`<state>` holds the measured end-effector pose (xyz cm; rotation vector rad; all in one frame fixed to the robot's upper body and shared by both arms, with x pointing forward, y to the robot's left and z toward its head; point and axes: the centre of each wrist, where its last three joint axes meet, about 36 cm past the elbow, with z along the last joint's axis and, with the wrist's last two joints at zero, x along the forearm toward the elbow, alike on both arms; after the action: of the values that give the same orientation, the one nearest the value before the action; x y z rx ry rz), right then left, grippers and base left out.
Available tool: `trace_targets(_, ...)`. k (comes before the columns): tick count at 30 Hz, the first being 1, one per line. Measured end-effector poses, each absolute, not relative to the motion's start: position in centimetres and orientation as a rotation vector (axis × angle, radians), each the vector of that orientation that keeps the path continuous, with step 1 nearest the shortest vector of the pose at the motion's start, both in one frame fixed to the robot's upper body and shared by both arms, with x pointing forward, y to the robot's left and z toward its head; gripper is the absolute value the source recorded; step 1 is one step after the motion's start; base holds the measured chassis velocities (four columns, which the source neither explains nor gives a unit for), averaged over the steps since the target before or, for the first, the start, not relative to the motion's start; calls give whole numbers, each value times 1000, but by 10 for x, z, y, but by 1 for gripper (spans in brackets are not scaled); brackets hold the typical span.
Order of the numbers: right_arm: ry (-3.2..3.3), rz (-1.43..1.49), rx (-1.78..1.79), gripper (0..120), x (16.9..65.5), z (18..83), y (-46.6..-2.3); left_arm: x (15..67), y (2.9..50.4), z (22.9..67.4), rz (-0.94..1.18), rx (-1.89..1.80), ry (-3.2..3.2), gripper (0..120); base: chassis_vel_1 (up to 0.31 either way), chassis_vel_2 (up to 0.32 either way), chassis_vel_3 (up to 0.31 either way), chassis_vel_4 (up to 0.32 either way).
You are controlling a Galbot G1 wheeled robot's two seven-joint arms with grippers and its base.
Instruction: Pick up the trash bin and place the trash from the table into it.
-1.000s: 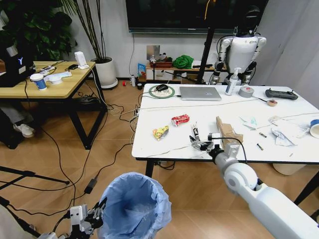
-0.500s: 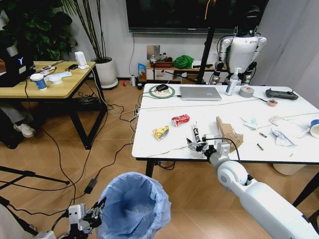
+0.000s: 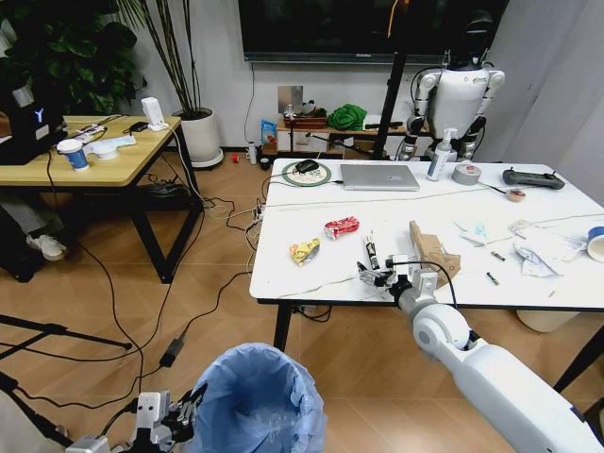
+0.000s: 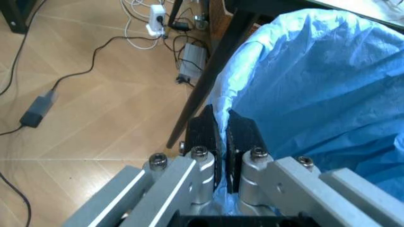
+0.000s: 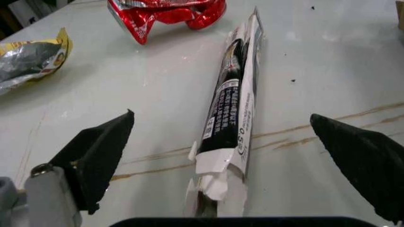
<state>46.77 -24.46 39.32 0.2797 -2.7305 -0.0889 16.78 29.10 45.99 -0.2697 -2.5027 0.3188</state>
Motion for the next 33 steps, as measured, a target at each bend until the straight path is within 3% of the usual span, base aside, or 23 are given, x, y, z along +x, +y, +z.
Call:
trace_targets(1,-2731,-77,301,89,470,392,-244,169,291,462,322,-271,-2510,0,0,0,0,0)
trace_targets(4,-2733,-70,304,75,471,392,-246,170,292,463,325,-268,-2515,0,0,0,0,0)
trace_targets(6,-2733,-69,302,72,472,392,-247,170,292,463,326,-267,-2516,0,0,0,0,0)
trace_targets(24,-2745,-72,307,3,467,390,-261,176,291,458,339,-280,-2511,0,0,0,0,0)
trace_targets(33,-2853,-61,378,0,455,402,-280,186,289,461,358,-310,-2502,0,0,0,0,0)
